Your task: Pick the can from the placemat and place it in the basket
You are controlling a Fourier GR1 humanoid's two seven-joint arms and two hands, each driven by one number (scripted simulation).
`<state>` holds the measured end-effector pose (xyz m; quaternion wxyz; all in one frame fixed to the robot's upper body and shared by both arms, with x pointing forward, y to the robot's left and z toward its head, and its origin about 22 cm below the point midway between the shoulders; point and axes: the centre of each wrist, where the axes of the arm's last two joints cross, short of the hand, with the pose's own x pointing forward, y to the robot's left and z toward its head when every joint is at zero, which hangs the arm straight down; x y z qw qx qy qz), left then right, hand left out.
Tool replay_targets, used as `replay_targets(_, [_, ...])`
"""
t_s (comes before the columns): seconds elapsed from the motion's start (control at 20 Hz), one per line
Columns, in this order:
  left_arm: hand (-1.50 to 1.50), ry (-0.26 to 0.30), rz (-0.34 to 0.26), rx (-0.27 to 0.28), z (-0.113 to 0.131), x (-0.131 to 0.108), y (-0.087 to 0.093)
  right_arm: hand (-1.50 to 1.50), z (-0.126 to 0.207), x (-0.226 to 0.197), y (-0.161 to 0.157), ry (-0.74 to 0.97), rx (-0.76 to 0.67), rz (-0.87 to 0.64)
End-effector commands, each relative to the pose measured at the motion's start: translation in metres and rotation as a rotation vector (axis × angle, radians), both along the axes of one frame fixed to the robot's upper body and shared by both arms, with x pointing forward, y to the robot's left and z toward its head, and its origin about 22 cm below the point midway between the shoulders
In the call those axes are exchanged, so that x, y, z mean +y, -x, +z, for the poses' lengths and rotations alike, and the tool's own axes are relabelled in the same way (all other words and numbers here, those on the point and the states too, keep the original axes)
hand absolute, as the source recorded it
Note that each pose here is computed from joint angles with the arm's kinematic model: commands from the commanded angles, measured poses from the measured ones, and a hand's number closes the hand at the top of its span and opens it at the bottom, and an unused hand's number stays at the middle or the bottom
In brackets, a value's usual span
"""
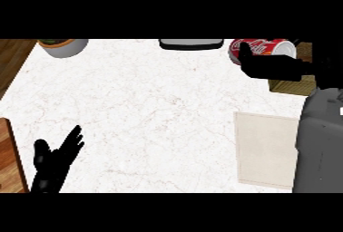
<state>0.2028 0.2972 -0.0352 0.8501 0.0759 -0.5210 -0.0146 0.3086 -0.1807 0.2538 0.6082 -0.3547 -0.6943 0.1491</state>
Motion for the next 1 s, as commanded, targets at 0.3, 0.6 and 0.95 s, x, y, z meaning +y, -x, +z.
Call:
replay_targets(0.3, [0.00, 0.002, -0.006, 0.079, -0.015, 0.003, 0.003, 1.50, 0.116, -0.076, -0.004, -0.065, -0.114, -0.218])
replay_targets(0.6, [0.00, -0.004, 0.003, 0.088, -0.017, -0.003, 0.005, 1.50, 0.128, -0.111, -0.029, -0.034, -0.058, -0.270])
replay_targets(0.95, [0.00, -0.007, -0.011, 0.062, -0.018, 0.001, 0.007, 1.50, 0.116, -0.156, -0.066, -0.012, -0.029, -0.331])
